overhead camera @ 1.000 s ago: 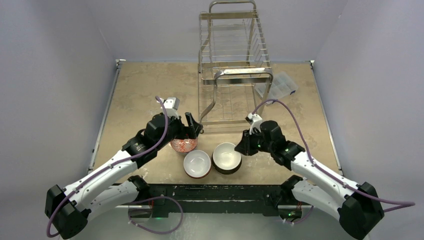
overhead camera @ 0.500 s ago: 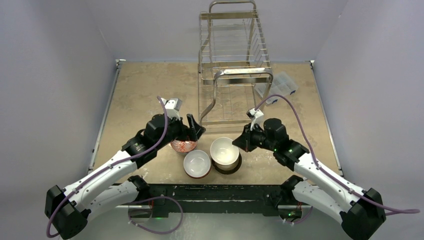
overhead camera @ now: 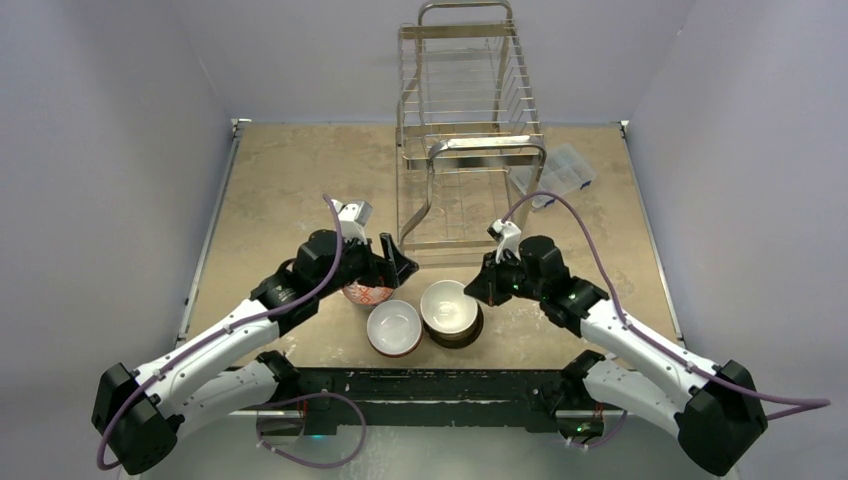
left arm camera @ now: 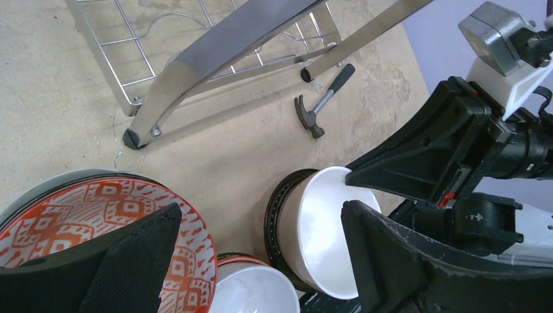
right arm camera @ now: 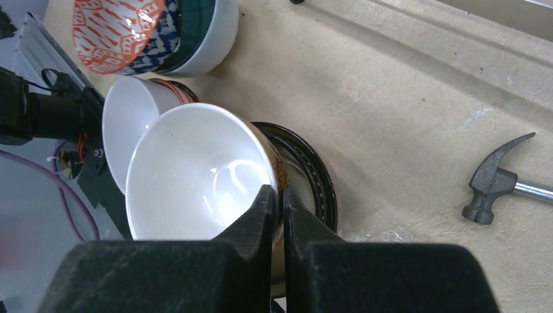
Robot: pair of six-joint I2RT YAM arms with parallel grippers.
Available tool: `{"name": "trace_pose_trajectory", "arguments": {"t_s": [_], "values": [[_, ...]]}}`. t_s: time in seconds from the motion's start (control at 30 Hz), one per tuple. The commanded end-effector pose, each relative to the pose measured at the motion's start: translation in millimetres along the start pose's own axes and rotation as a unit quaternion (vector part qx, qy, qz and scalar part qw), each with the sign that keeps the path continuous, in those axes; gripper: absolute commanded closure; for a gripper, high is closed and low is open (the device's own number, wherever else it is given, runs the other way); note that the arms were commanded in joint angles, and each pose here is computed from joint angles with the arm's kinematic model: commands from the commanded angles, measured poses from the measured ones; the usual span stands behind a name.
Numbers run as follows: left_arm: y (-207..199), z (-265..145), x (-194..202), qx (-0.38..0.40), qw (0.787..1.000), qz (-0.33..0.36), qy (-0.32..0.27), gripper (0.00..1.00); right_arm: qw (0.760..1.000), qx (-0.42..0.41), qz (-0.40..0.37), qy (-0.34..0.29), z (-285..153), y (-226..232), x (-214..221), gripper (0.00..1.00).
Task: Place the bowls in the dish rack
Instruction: Pick up the bowl from the center of the board.
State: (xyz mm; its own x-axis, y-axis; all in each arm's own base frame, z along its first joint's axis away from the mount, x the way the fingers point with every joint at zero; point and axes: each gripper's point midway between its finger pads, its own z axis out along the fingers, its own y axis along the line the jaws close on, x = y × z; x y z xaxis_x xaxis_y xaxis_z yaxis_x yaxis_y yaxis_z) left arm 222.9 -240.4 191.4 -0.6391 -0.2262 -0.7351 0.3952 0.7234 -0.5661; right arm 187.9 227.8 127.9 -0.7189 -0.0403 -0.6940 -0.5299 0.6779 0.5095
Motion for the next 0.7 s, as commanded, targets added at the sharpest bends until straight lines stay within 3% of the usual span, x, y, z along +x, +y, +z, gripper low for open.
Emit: {"name": "trace_pose_trajectory", "arguments": {"t_s": [0.0, 0.17, 0.3, 0.47, 0.57, 0.67], "values": [[-9, 1, 4, 0.027, 1.000, -0.011, 0.005, 0.08, 1.000, -0.010, -0.007, -0.012, 5, 3, -9, 0.92], [-5, 0, 4, 0.020, 1.000, -0.014, 0.003, 0.08, 1.000, 0.022, -0.002, 0.017, 7, -9, 1, 0.84], [-6, -1, 1, 0.020, 1.000, -0.016, -0.003, 0.08, 0.999, 0.038, -0.002, 0.032, 7, -14, 6, 0.70], [-12, -1, -3, 0.029, 0.999, -0.019, -0.010, 0.08, 0.998, 0.042, -0.006, 0.045, 6, -15, 11, 0.65], [-15, -1, -6, 0.035, 0.999, -0.022, -0.013, 0.08, 0.998, 0.043, -0.007, 0.048, 8, -15, 13, 0.65], [-16, -1, -10, 0.035, 0.999, -0.025, -0.020, 0.08, 0.997, 0.048, -0.009, 0.053, 11, -17, 15, 0.75]]}}
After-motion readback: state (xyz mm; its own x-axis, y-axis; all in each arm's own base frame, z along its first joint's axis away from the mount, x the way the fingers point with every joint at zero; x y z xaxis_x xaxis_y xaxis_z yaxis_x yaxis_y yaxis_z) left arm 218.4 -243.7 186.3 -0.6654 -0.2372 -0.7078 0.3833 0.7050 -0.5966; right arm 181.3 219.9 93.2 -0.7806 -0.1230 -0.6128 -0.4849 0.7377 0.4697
